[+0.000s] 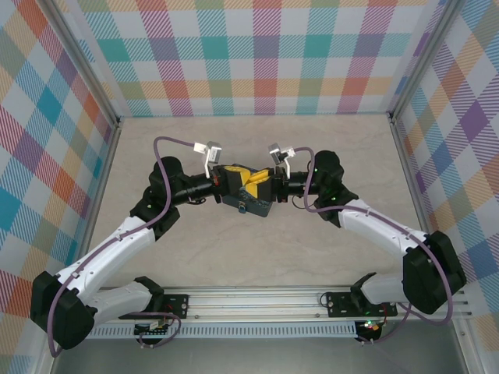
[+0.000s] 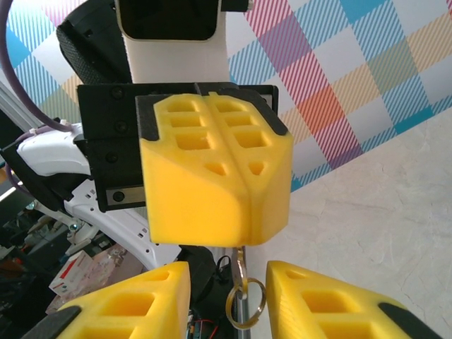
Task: Unlock a padlock with a key
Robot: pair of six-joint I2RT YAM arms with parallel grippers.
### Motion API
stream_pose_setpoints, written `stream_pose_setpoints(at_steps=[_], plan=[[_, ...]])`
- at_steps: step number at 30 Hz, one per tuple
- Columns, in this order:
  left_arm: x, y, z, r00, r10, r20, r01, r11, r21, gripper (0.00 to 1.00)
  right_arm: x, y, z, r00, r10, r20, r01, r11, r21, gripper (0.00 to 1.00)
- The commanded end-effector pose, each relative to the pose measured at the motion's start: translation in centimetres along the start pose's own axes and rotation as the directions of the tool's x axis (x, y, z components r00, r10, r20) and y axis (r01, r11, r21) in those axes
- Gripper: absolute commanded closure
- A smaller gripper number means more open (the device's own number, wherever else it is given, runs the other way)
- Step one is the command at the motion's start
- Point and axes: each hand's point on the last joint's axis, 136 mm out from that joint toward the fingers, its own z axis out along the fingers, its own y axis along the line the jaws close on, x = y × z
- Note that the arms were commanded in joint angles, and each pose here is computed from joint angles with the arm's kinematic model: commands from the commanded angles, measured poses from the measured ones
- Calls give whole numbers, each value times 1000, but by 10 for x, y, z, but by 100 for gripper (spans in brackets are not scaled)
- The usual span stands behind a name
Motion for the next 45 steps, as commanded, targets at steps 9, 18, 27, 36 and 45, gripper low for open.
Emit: stream_pose_setpoints(at_steps=[9,18,27,36,45], plan=[[-10,-11,-2,998,36,45,-37,999,23,100,-14,8,2,998,-57,33,57,998,-9,86],[-12,-10,-8,997,50,55,-49,999,-9,66,-4,-7,-4,999,-34,15,33,994,100,97],[14,43,-34,999,-26,43,37,956,-291,3,53,-81,-22,981,163,-108,-99,891,443,96],[85,110,-53,981,-189,29,181,870,-459,0,77,-145,-17,952,295,-79,-200,799,568,96],[130,148,-42,972,-236,-20,197,854,-482,0,84,-194,-21,925,379,-12,-302,756,580,95]])
